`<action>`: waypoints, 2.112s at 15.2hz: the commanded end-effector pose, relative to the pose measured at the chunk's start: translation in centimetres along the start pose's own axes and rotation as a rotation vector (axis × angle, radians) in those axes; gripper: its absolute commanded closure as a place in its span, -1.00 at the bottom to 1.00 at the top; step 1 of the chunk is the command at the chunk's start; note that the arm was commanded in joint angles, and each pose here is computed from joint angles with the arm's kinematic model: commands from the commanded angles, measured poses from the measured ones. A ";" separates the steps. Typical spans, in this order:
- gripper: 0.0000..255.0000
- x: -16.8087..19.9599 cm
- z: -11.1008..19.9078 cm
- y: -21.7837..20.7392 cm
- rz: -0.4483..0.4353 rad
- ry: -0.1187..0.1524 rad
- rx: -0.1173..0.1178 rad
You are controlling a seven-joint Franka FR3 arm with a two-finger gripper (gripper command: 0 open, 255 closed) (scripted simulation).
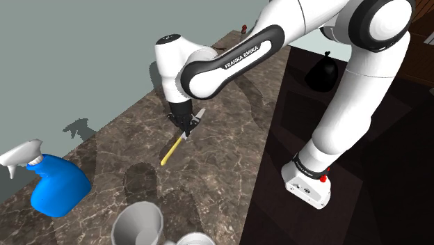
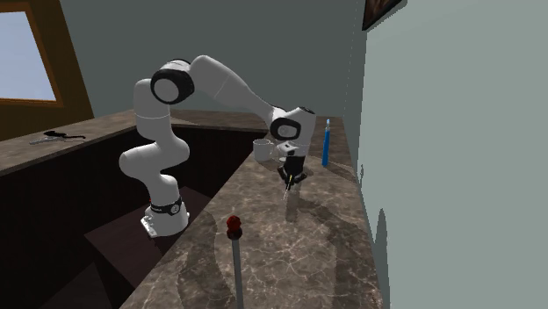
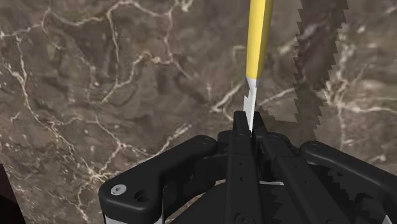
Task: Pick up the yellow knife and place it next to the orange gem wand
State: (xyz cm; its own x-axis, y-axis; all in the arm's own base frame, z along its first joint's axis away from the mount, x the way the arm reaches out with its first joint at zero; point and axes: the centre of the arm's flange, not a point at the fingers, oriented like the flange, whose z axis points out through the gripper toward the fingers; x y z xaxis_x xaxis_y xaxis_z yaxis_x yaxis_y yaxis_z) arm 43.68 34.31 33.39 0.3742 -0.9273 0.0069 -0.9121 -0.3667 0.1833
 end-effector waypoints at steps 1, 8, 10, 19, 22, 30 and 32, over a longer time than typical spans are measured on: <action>1.00 -0.1 -0.9 0.1 0.000 0.000 -0.001; 1.00 0.0 -4.5 0.8 0.000 0.000 -0.001; 1.00 0.0 -5.6 1.0 0.000 0.000 -0.001; 1.00 0.0 -10.2 1.9 0.000 0.000 -0.001; 1.00 0.0 -11.8 2.2 0.000 0.000 -0.001; 1.00 0.0 -15.9 2.9 0.000 0.000 -0.001; 1.00 0.1 -17.0 3.1 0.000 0.000 -0.001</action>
State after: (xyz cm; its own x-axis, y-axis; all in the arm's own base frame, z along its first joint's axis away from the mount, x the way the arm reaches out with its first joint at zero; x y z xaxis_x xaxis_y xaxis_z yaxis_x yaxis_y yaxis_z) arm 43.70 34.39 50.08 0.3743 -0.9273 0.0067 -0.9120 -0.3668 0.1834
